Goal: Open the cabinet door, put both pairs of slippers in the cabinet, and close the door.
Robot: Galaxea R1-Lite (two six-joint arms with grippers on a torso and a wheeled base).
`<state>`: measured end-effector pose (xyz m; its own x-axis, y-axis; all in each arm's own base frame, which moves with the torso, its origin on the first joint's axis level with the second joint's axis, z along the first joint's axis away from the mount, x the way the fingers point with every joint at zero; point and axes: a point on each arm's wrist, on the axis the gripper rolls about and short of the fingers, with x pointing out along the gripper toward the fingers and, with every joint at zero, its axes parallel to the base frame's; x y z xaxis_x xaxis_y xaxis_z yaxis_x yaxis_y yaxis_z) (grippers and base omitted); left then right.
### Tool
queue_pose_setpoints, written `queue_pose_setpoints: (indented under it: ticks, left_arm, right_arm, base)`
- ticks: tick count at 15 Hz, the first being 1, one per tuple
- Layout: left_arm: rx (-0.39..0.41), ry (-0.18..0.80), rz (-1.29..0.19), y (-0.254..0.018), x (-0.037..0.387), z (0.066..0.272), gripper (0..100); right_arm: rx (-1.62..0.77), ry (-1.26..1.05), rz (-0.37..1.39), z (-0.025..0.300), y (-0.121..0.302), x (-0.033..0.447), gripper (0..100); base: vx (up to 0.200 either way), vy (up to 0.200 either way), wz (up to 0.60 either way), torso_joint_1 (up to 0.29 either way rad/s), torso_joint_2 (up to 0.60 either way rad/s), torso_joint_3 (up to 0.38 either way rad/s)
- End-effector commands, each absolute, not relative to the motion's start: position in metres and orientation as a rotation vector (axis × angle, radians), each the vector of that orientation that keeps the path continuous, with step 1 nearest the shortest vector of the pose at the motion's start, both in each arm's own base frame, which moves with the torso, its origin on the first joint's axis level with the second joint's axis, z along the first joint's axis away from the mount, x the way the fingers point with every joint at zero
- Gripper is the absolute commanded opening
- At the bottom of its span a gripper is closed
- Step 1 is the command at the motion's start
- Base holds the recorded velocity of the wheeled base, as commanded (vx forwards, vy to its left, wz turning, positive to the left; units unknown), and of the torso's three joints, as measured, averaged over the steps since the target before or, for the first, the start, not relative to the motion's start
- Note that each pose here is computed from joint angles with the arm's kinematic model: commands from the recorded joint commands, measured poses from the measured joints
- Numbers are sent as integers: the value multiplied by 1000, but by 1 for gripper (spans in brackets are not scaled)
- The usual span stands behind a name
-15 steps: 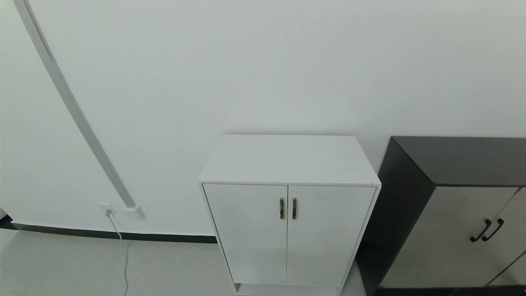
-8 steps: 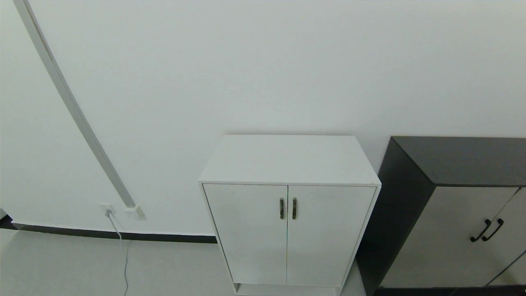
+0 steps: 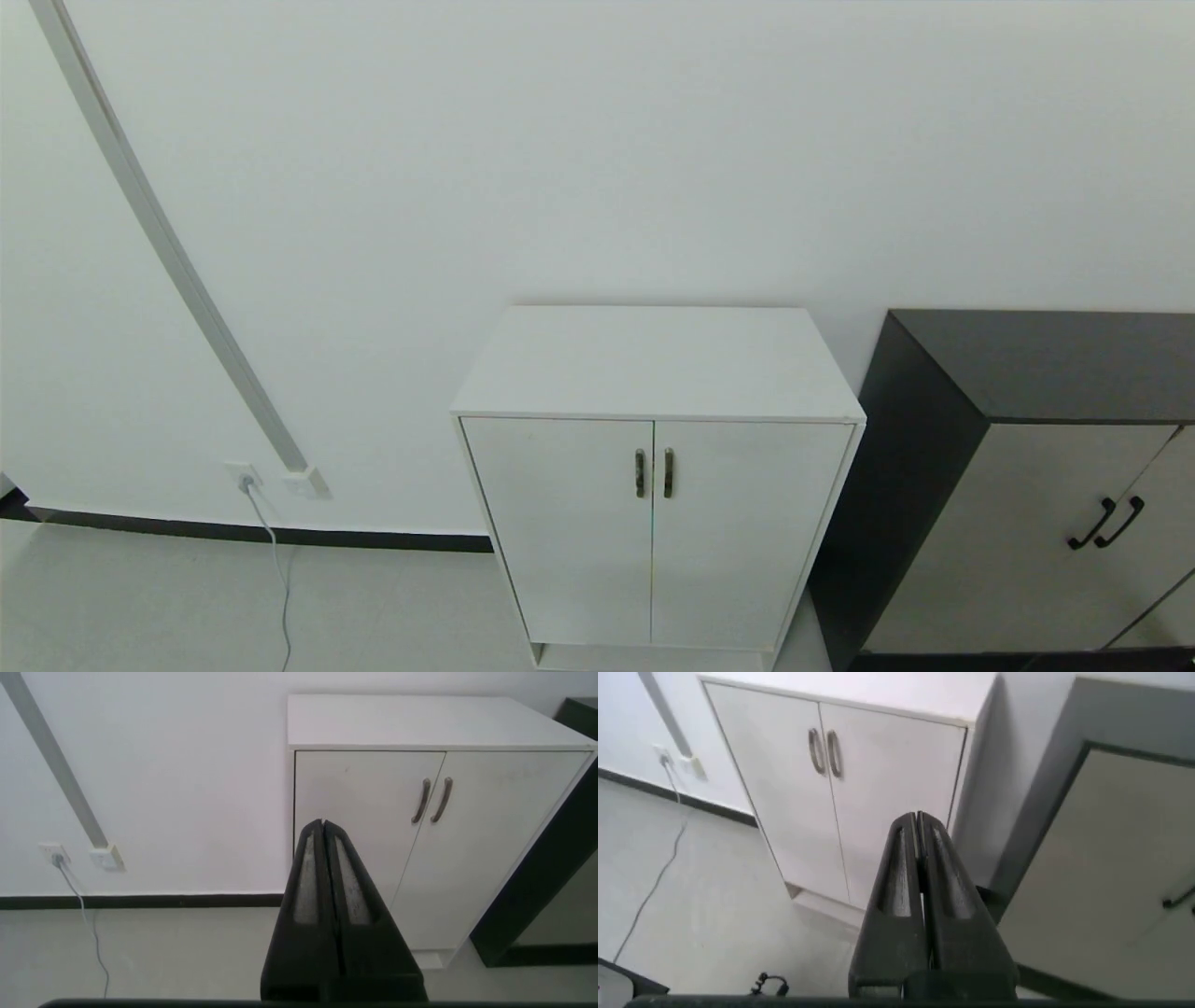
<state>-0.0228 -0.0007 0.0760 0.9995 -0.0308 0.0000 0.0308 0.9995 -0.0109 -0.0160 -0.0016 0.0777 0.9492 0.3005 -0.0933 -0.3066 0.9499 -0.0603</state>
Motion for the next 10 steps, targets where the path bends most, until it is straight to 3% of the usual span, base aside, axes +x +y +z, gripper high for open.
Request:
queue_pose_setpoints:
  ticks: [1,10]
  left_arm:
    - [-11,0,-31,-1,-23,76,0]
    - [-12,0,-31,-1,-23,76,0]
  right_arm:
    - [-70,102,224,77,-1,-15,0]
    - [-66,81,112,77,1,-17,0]
  base:
    - [0,0,0,0,0,0]
    - [0,0,0,0,0,0]
